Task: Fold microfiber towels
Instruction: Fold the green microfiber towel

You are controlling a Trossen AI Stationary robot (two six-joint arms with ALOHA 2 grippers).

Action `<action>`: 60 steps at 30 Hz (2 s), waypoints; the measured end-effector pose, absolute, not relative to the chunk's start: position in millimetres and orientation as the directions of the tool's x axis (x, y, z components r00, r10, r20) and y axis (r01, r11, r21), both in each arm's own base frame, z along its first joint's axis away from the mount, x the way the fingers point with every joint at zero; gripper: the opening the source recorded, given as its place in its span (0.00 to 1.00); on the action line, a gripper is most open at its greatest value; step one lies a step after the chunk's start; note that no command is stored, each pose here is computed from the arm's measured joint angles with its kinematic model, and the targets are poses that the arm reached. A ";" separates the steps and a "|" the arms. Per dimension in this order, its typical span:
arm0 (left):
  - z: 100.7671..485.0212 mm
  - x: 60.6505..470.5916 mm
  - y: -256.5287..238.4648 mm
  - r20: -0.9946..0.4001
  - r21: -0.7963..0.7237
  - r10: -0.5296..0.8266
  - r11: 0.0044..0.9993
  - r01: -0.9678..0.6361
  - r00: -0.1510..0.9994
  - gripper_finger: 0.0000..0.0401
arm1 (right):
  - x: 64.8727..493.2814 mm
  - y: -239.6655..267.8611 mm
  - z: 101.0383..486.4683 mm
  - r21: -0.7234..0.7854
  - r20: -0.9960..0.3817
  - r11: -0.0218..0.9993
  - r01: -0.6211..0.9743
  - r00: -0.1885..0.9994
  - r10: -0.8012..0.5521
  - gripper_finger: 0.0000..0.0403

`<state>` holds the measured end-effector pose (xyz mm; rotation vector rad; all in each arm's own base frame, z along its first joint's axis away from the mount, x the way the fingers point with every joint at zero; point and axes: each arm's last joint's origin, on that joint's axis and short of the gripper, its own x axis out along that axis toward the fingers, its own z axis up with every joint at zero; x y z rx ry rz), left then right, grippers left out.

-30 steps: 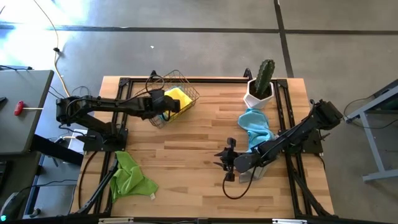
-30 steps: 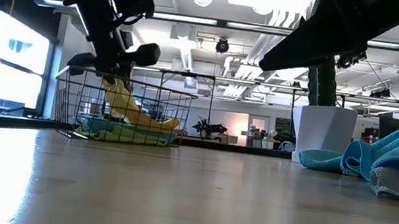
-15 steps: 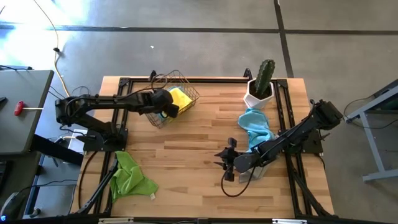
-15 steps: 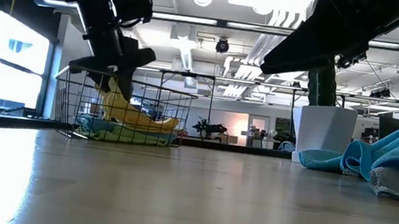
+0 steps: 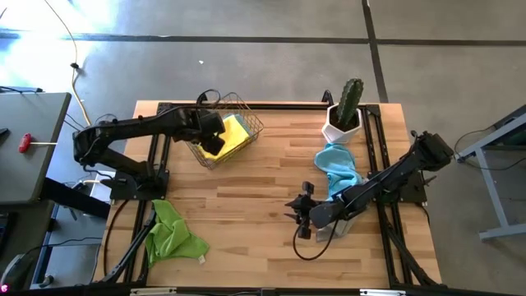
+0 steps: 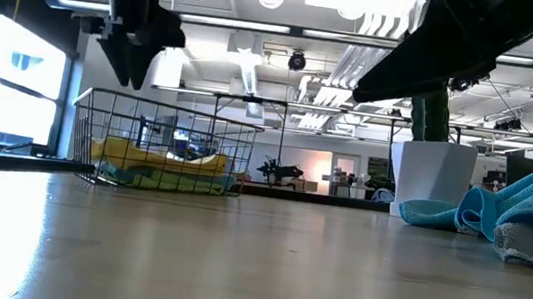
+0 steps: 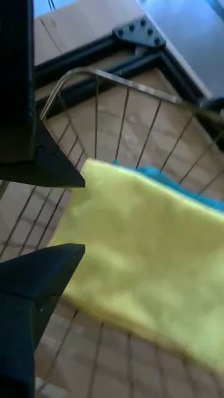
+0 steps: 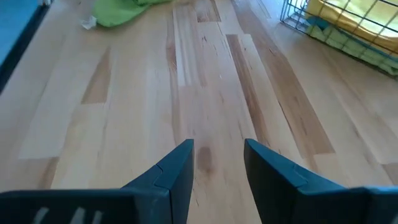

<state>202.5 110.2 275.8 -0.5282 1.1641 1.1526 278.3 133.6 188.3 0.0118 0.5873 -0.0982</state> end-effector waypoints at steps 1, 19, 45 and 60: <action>277.0 204.1 107.0 -0.913 0.203 0.407 0.395 -0.896 -0.028 0.36 | 276.6 132.6 189.6 -0.022 -0.561 0.995 0.097 0.823 -0.092 0.33; 274.8 220.2 -75.3 -0.971 -0.048 0.111 0.779 -0.625 0.213 0.36 | 240.2 120.4 193.5 0.203 -0.800 0.944 0.261 0.600 0.006 0.33; 183.8 177.3 -209.4 -0.947 0.257 0.122 0.845 -0.469 -0.298 0.36 | 244.4 123.5 198.0 0.202 -0.742 0.943 0.267 0.670 -0.031 0.33; 143.1 255.5 -191.4 -0.994 0.085 0.100 0.961 -0.263 0.045 0.36 | 240.8 131.9 198.5 0.209 -0.737 0.950 0.233 0.676 -0.004 0.33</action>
